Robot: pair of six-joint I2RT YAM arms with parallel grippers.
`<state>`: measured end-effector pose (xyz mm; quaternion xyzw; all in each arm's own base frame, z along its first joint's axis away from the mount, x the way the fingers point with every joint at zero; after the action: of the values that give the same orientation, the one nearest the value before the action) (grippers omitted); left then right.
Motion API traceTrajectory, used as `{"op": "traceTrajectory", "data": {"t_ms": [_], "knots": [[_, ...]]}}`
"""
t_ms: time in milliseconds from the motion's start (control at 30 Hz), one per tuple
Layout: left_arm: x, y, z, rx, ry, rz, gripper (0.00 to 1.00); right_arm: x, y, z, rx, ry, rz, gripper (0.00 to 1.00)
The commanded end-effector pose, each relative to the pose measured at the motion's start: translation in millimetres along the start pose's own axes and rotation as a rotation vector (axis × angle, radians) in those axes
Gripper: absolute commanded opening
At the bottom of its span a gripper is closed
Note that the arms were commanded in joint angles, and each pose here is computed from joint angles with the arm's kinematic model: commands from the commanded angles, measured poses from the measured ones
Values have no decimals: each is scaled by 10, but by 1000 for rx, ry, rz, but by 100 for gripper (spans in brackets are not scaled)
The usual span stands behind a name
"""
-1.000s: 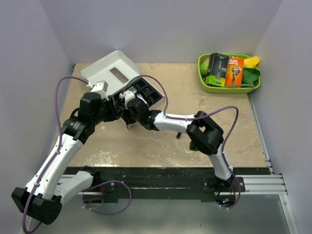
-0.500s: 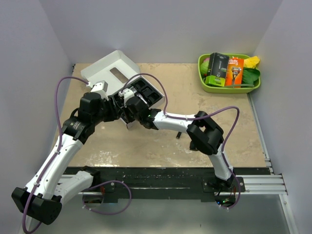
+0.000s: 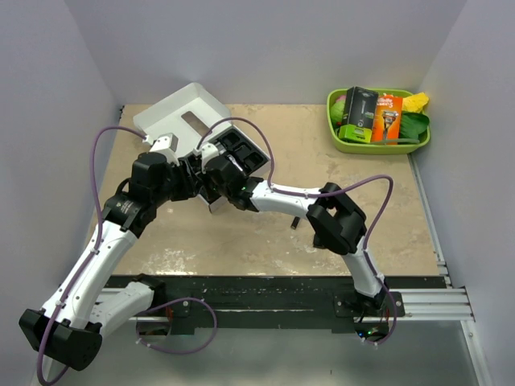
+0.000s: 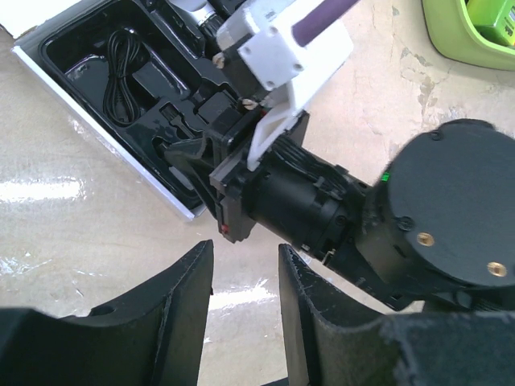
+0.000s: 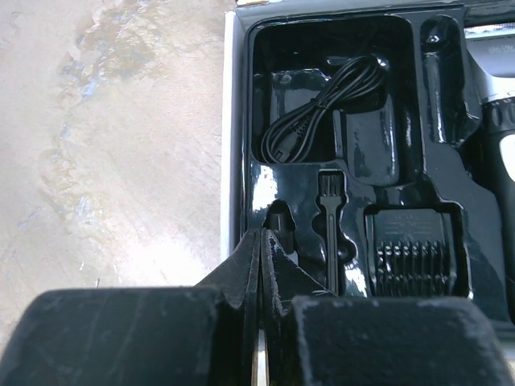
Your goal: Sort the hair-cutting tools
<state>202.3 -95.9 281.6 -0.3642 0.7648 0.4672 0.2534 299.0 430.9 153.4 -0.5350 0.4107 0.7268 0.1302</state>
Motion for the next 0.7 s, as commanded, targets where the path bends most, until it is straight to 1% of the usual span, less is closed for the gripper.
{"op": "traceTrajectory", "data": {"t_ms": [0,200,367,467,667], "knots": [[-83,32,-21,18,-31,-41,43,-29,-121,11,15,8,-30,0],[-58,10,-9,17,-30,-37,43,176,-189,-16,23,15,16,0],[-32,-10,0,19,-25,-30,43,211,-180,-30,31,14,19,0],[-37,-4,-4,20,-24,-33,43,176,-157,-32,35,14,11,0],[-58,41,-14,25,-25,-44,43,-127,79,-36,44,2,-63,0]]}}
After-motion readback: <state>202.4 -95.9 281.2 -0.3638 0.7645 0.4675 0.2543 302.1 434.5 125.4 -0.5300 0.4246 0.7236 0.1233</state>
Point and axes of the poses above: each gripper's point midway between its finger pads, its own y axis back along the fingers, its own z axis along the line the jaws close on, x = y × z, the point moved 9 cm from there along y, back along the fingers, and after that the axes turned 3 degrees about y, right-handed, at the moved point
